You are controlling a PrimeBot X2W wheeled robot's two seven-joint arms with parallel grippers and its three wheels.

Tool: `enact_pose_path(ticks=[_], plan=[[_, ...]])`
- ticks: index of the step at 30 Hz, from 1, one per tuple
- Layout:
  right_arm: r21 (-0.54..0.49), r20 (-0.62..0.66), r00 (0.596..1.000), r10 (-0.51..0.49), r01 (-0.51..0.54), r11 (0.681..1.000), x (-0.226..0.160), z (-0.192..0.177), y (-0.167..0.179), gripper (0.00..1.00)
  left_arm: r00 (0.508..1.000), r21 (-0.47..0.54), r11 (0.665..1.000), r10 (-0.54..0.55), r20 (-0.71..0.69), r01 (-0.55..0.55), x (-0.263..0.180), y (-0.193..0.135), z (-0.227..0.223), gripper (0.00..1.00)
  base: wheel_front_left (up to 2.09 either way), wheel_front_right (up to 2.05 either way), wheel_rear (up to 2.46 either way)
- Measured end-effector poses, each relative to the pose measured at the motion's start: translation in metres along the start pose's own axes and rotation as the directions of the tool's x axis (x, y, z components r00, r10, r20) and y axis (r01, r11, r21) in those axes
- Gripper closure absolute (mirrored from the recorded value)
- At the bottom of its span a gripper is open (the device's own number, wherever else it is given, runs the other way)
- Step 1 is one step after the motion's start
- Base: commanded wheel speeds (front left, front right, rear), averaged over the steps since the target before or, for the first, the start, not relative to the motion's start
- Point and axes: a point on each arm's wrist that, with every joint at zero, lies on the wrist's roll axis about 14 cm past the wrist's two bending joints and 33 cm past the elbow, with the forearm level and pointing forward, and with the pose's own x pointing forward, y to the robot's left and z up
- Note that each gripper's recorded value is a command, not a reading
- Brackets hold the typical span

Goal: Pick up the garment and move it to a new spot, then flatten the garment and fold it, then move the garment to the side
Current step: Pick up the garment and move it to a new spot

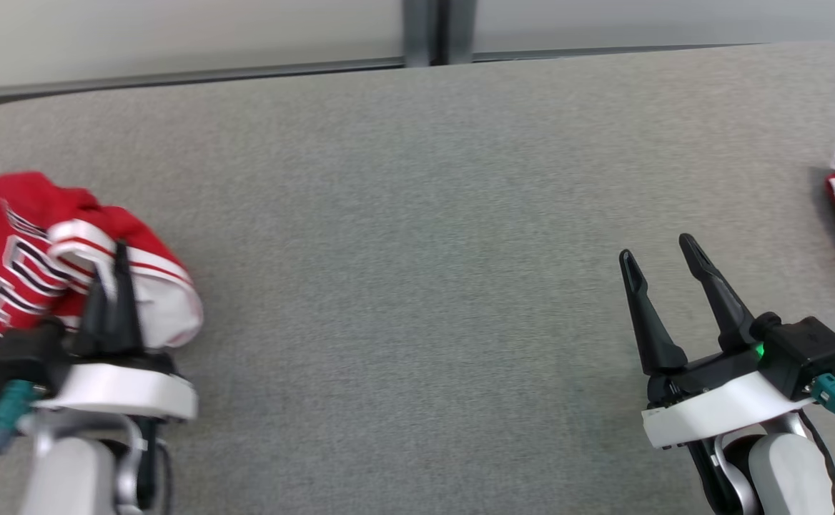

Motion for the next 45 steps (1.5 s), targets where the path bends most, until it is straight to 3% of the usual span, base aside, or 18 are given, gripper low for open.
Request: enact_pose_path(ticks=[5, 10, 12, 18, 23, 24, 25, 28, 31, 34, 39, 45], plan=[[0.002, 0.016, 0.998, -0.061, 0.061, 0.998, -0.019, 0.008, -0.013, 0.0, 0.977, -0.064, 0.977, -0.208, -0.048, 0.204, -0.011, -0.079, -0.01, 1.0, 0.0, 0.0, 0.0], [0.005, 0.018, 0.992, -0.126, 0.126, 0.992, -0.037, 0.01, -0.029, 0.0, 0.909, -0.123, 0.909, -0.409, -0.08, 0.398, -0.019, -0.151, -0.02, 1.0, 0.0, 0.0, 0.0], [0.008, 0.015, 0.988, -0.154, 0.154, 0.988, -0.044, 0.009, -0.035, 0.0, 0.867, -0.134, 0.866, -0.494, -0.066, 0.483, -0.02, -0.182, -0.017, 1.0, 0.0, 0.0, 0.0], [0.011, -0.006, 0.976, -0.216, 0.216, 0.976, -0.056, 0.002, -0.051, 0.0, 0.695, -0.128, 0.693, -0.718, -0.036, 0.709, -0.029, -0.272, -0.01, 1.0, 0.0, 0.0, 0.0], [0.027, -0.031, 0.966, -0.255, 0.256, 0.966, -0.058, -0.011, -0.061, 0.0, 0.602, -0.14, 0.615, -0.788, -0.126, 0.776, -0.033, -0.304, -0.044, 1.0, 0.0, 0.0, 0.0], [0.028, -0.043, 0.964, -0.262, 0.264, 0.964, -0.059, -0.015, -0.063, 0.0, 0.585, -0.15, 0.602, -0.798, -0.144, 0.784, -0.036, -0.308, -0.051, 0.92, 0.0, 0.0, 0.0], [0.027, -0.051, 0.961, -0.27, 0.272, 0.962, -0.06, -0.018, -0.065, 0.0, 0.569, -0.157, 0.592, -0.805, -0.167, 0.791, -0.038, -0.311, -0.06, 0.0, 0.0, 0.0, 0.0], [0.027, -0.065, 0.957, -0.283, 0.285, 0.958, -0.06, -0.025, -0.07, 0.0, 0.545, -0.175, 0.572, -0.819, -0.181, 0.801, -0.043, -0.317, -0.072, 0.0, 0.0, 0.0, 0.0], [0.029, -0.069, 0.958, -0.277, 0.279, 0.96, -0.057, -0.028, -0.069, 0.0, 0.552, -0.174, 0.576, -0.816, -0.171, 0.798, -0.042, -0.313, -0.073, 0.0, 0.0, 0.0, 0.0], [0.027, -0.065, 0.964, -0.258, 0.26, 0.965, -0.052, -0.027, -0.065, 0.0, 0.597, -0.165, 0.612, -0.791, -0.133, 0.774, -0.036, -0.3, -0.064, 0.0, 0.0, 0.0, 0.0], [0.018, -0.051, 0.974, -0.223, 0.224, 0.974, -0.046, -0.02, -0.059, 0.0, 0.736, -0.15, 0.736, -0.674, -0.064, 0.661, -0.022, -0.26, -0.044, 0.0, 0.0, 0.0, 0.0], [0.01, -0.043, 0.985, -0.168, 0.169, 0.986, -0.039, -0.013, -0.046, 0.0, 0.896, -0.109, 0.89, -0.443, 0.021, 0.443, -0.002, -0.185, -0.012, 0.0, 0.0, 0.0, 0.0]])
